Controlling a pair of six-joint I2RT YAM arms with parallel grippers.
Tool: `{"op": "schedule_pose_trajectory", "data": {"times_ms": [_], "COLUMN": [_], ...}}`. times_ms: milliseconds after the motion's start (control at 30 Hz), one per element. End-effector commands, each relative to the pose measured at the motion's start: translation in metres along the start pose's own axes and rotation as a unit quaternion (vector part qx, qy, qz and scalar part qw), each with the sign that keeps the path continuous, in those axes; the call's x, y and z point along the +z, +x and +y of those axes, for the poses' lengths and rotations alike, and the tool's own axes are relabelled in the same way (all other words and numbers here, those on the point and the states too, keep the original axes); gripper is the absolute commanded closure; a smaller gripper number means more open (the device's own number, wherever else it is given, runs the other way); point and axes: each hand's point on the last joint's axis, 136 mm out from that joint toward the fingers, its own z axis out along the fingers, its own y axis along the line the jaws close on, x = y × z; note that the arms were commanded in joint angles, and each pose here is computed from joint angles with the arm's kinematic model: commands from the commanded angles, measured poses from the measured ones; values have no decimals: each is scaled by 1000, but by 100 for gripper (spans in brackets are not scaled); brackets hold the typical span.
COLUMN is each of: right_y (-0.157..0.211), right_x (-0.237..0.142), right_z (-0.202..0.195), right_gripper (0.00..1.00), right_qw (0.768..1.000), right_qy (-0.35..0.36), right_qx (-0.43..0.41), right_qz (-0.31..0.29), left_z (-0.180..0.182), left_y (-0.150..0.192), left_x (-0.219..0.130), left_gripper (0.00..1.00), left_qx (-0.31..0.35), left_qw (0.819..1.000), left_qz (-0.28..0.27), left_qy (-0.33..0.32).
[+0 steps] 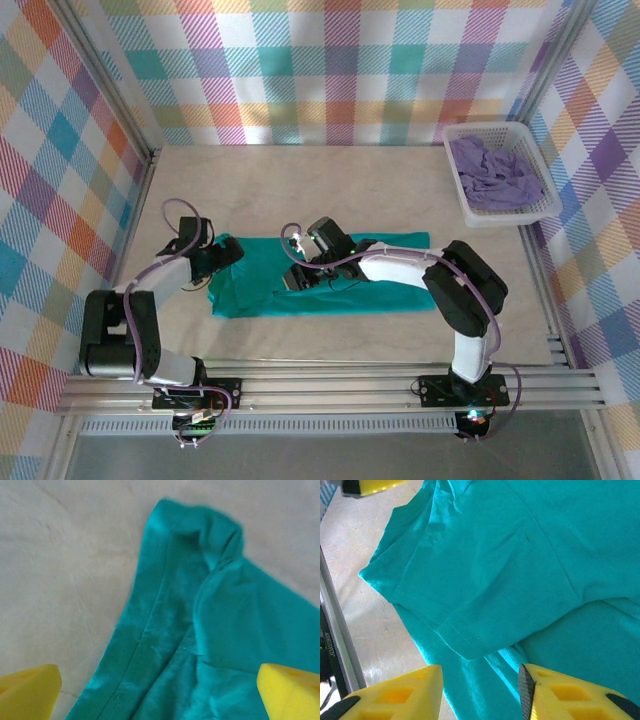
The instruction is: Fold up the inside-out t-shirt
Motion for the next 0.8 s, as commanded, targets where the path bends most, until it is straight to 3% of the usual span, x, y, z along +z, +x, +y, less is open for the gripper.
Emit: {"op": "schedule_pose_trajectory", "data": {"times_ms": [0,200,400,600,767], "right_y": [1,10,12,13,14], "right_x": [0,-1,4,6,5], "right_z": [-3,-10,-14,-15,-16], "right_gripper": [54,54,54,54,54], "right_qw": [1000,1000,1000,999,999], "right_qy": [3,16,20,20,22], "right_qx": [3,12,19,25,30], "right_qz": [-4,-1,4,7,8], "left_z": [-15,-39,-53,-54,-41], "left_y": [15,41,63,69,53], "left_x": [9,13,8,15,21], "left_gripper": [0,3,17,46,72], "left_qx": [32,60,89,101,103], "left_qw": [998,993,988,987,993], "left_qz": [41,74,85,84,52], "left_qy": [22,71,94,88,39]}}
